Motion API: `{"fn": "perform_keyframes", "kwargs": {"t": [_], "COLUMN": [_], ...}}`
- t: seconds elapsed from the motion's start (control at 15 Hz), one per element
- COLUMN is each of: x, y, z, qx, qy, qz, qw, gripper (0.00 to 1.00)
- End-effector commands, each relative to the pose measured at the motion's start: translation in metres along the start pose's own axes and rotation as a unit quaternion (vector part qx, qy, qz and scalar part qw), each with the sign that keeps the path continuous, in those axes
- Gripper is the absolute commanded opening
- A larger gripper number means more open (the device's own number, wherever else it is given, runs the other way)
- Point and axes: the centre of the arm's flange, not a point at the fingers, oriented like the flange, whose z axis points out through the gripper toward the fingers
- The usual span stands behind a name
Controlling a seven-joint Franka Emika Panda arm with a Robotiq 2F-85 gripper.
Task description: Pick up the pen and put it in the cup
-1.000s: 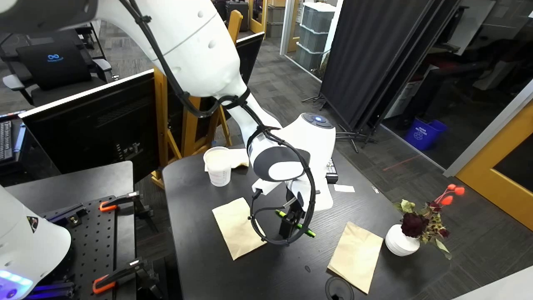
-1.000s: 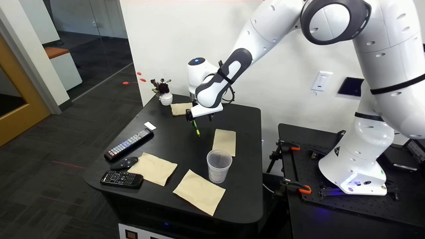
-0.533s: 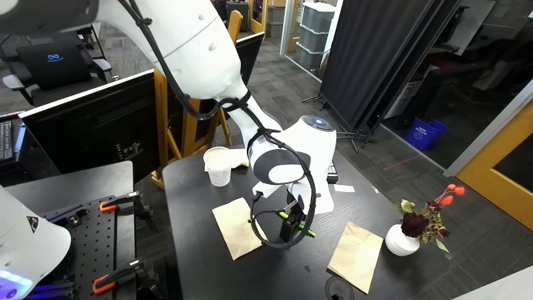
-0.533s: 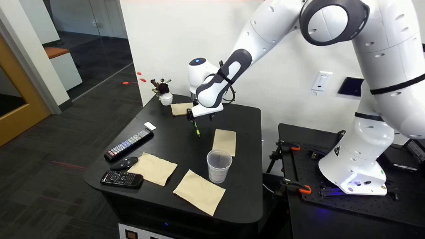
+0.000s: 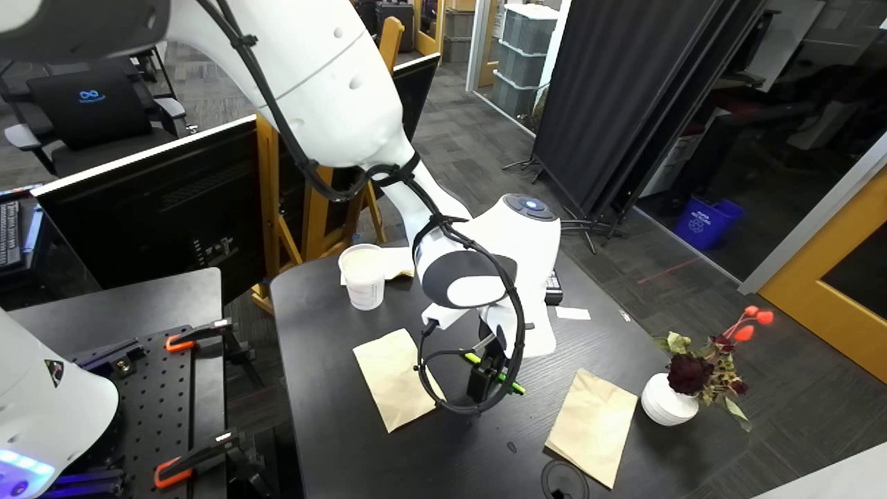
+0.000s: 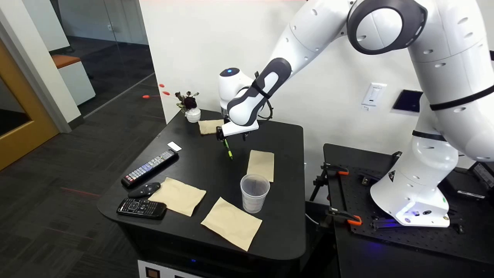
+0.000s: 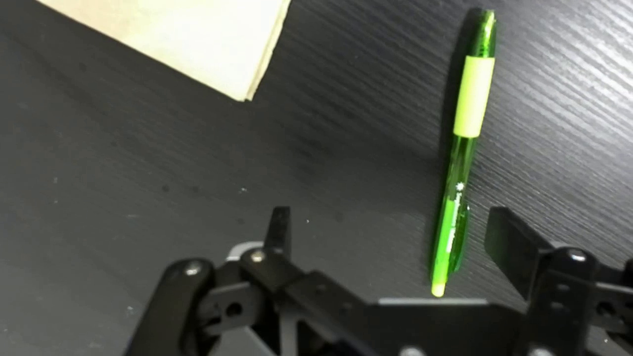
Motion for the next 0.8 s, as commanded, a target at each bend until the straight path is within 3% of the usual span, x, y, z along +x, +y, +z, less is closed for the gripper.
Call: {"fn": "perform_keyframes", "kwargs": {"t": [0.0,0.07,0.2,0.73], "x": [0.0030,0.0029,0.0033,0.0065], "y": [-0.0055,-0.0066,-0.0082,-0.0132], "z": [0.0037,0.0045,0.0057,0.0042], "qx": [0.012,0.013,0.013,0.017], "qy": [0.006,0.006,0.007,0.012], "qz": [0.015,0.017,0.017,0.017], "qw": [0.9998,0.9998,0.9997,0.9997], "gripper": [1.00,0.75,0.68,0.05]}}
